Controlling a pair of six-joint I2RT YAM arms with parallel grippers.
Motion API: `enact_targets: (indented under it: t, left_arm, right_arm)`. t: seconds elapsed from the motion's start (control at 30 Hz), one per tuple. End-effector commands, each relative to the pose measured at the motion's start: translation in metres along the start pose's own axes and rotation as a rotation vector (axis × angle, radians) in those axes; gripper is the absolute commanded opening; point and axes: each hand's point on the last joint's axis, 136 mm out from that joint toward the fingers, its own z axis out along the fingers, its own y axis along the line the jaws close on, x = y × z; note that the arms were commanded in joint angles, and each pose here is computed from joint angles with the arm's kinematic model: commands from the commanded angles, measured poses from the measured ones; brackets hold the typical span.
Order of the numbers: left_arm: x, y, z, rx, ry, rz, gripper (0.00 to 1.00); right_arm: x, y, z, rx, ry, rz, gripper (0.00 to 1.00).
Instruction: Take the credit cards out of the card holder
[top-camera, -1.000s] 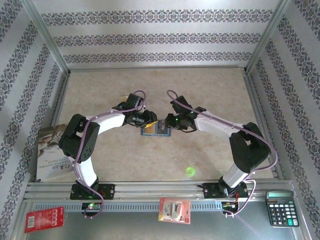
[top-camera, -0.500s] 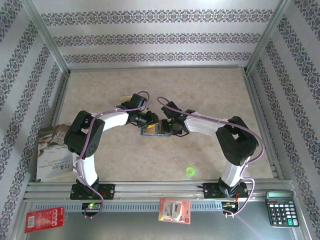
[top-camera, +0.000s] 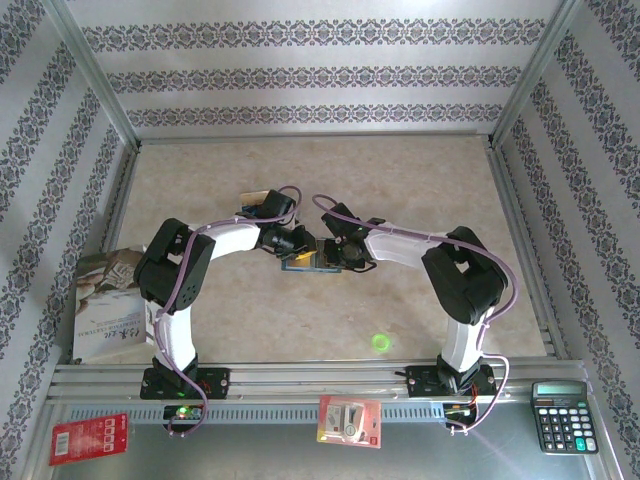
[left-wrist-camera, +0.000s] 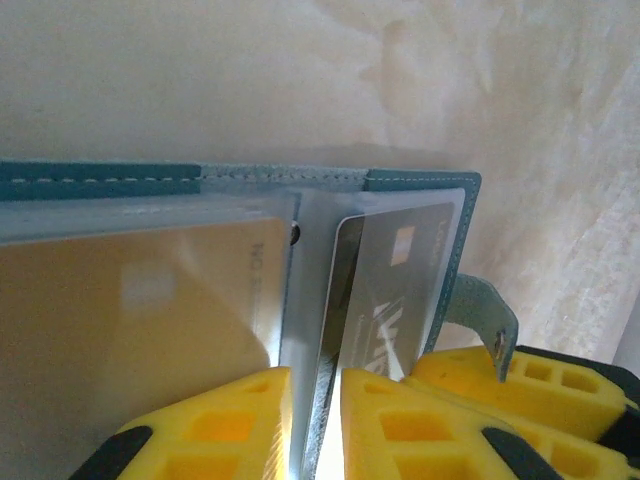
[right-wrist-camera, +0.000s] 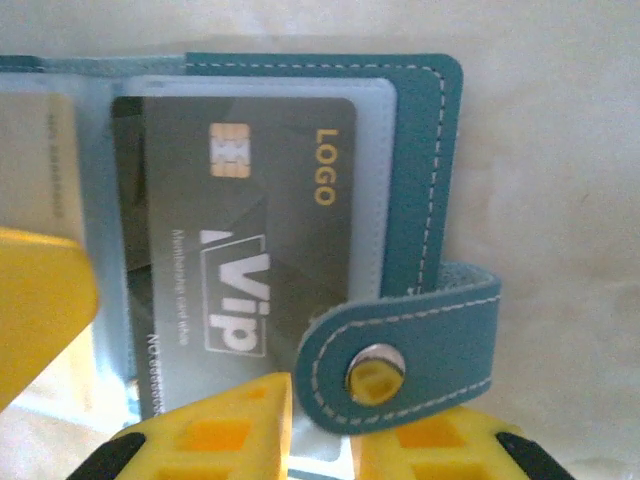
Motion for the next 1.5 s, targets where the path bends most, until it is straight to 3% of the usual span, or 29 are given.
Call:
enact_targets:
  t: [0.0,0.97,1.47]
  left_arm:
    - [0.012,0.01,0.005,-0.034,0.047,0.024,0.19]
    - [0.018,0.009,0.01,-0.003,0.08,0.031,0.1]
    - [0.016,0.023,-0.019,-0.064,0.026,0.06,0.0]
  right_arm:
    - [-0.003,-0.001,0.006,0.004,0.017,0.001,0.22]
    - [0.002,-0.008,0.015,-0.012,0.07,-0.002,0.19]
    - [0.0,-0.017,0.015,-0.005,0.06,0.048,0.19]
